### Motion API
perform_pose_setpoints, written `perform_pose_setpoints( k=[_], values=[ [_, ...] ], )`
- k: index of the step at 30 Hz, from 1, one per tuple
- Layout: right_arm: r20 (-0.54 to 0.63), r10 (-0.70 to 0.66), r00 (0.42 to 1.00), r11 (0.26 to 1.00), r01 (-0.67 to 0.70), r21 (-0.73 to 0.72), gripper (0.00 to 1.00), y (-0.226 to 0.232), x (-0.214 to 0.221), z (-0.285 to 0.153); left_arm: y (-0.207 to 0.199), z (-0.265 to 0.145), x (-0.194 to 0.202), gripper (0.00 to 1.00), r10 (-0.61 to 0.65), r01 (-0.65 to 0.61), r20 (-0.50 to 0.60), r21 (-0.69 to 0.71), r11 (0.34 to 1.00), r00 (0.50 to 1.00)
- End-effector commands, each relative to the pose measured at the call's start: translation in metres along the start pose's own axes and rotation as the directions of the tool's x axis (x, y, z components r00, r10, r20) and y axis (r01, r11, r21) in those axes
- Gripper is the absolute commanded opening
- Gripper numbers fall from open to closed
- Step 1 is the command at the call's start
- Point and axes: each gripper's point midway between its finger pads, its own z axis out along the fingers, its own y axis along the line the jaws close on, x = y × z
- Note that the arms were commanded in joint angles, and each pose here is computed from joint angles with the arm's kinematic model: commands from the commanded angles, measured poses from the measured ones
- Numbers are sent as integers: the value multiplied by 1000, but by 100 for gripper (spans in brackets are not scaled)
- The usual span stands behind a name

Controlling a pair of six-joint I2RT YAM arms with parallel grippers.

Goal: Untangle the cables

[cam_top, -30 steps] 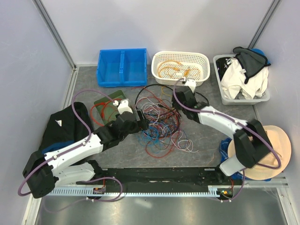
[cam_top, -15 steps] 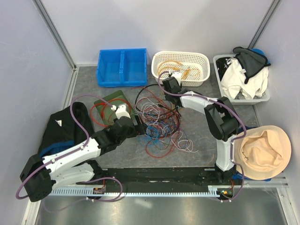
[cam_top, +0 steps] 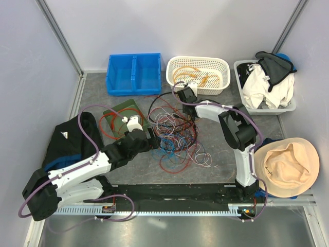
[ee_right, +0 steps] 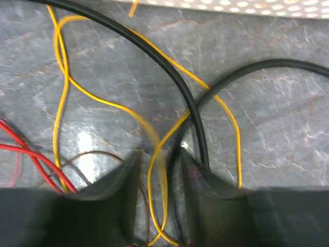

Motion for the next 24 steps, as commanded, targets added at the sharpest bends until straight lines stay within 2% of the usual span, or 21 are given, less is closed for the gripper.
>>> perform_pose_setpoints(
  k=[1,5,7,8,9,11,12,17,21,24],
  values=[
    [2,8,1000,1000,-8,-1,33,1,1,7,-7,4,-4,94,-43,43,21,18,999,999],
    [-16,11,1000,1000,-11,10,18,-6,13,2,-9,5,-3,94,-44,44,15,21,999,999],
    [29,60,998,998,-60,-4,5,-10,-4,-16,-11,4,-4,94,-46,46,14,29,999,999],
    [21,64,998,998,-64,-15,0,-13,6,-25,-11,4,-5,94,-49,48,17,31,998,999],
    [109,131,985,990,-124,-74,0,-10,-27,-51,-12,3,-5,94,-51,50,18,35,998,999],
    [141,178,974,979,-161,-126,0,-8,-35,-77,-15,0,-9,94,-54,52,26,47,998,998],
    [192,216,957,968,-184,-172,0,-9,-57,-106,-17,-1,-12,93,-56,54,32,53,997,998],
    [312,243,918,946,-153,-286,0,-4,-98,-205,-28,-13,-33,93,-74,66,88,91,994,993],
    [405,309,861,913,-148,-381,0,-22,-138,-292,-36,-20,-50,93,-99,83,137,117,990,986],
    [431,363,826,880,-152,-449,0,-39,-154,-338,-45,-25,-62,92,-117,91,169,152,984,979]
  ],
)
